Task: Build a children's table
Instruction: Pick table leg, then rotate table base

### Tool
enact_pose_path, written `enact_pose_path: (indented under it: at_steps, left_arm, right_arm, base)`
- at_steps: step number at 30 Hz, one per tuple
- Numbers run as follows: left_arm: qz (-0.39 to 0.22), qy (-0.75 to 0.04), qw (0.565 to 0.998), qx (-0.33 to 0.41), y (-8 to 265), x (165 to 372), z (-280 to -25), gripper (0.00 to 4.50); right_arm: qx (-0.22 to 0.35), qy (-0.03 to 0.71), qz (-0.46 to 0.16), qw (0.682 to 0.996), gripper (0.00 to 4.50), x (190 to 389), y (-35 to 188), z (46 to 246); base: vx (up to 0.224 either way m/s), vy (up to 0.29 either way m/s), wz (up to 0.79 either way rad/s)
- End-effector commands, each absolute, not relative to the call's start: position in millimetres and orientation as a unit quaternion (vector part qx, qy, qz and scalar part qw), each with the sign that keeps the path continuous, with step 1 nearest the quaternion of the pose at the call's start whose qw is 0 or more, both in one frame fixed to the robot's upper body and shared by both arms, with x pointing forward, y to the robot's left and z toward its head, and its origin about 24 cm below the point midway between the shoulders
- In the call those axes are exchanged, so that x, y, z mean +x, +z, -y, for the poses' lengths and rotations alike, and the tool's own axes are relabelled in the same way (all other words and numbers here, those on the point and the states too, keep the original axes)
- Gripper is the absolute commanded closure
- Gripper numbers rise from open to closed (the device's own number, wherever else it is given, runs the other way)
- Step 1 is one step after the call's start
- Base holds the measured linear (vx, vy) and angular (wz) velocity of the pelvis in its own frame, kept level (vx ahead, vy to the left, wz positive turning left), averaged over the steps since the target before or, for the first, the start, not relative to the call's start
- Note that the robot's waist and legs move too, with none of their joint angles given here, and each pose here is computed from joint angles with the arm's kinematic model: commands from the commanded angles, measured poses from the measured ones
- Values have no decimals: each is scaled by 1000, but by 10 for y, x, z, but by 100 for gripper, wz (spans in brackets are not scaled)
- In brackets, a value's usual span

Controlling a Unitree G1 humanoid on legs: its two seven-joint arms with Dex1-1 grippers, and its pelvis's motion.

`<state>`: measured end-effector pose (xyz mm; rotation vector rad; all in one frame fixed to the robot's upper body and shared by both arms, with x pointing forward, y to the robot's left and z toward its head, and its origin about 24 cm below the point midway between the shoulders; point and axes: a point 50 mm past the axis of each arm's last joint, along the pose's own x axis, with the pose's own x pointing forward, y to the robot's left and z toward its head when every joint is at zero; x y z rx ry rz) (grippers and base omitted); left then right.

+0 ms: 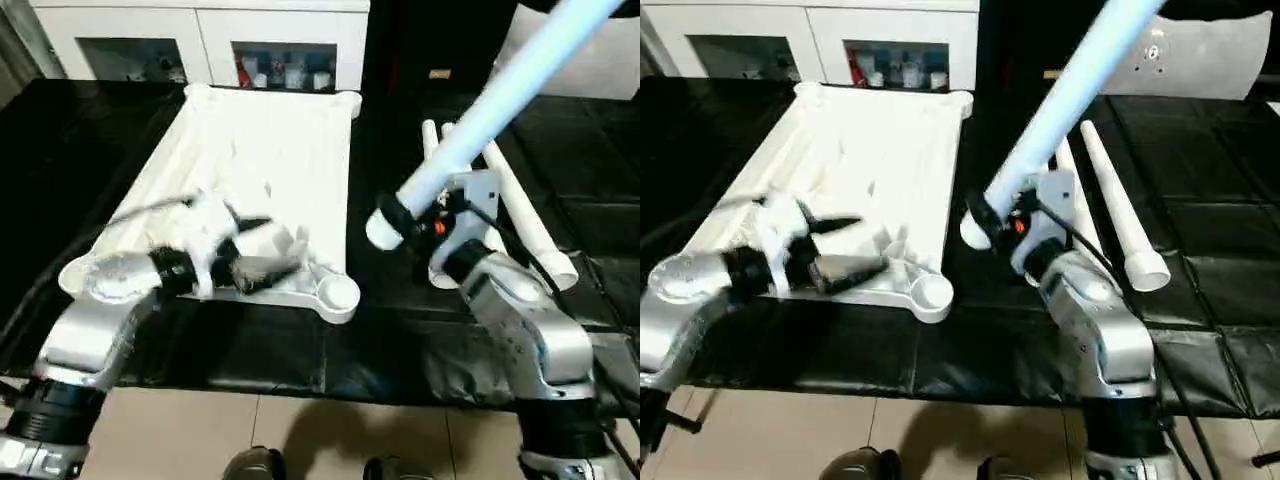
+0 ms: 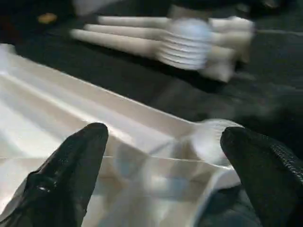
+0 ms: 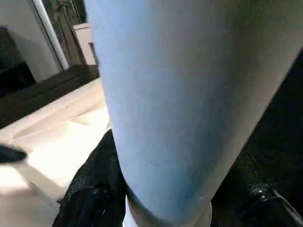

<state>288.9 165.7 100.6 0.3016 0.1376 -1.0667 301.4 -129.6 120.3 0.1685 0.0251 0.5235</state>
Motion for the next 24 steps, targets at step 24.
enact_pose_path:
  at_steps: [24]
  left_arm:
    - [-191,-632,736,149,766,3174,-1653,157]
  right_arm:
    - [40,336,-28,940,260,2892,1264,1273]
  base:
    - [0,0,0]
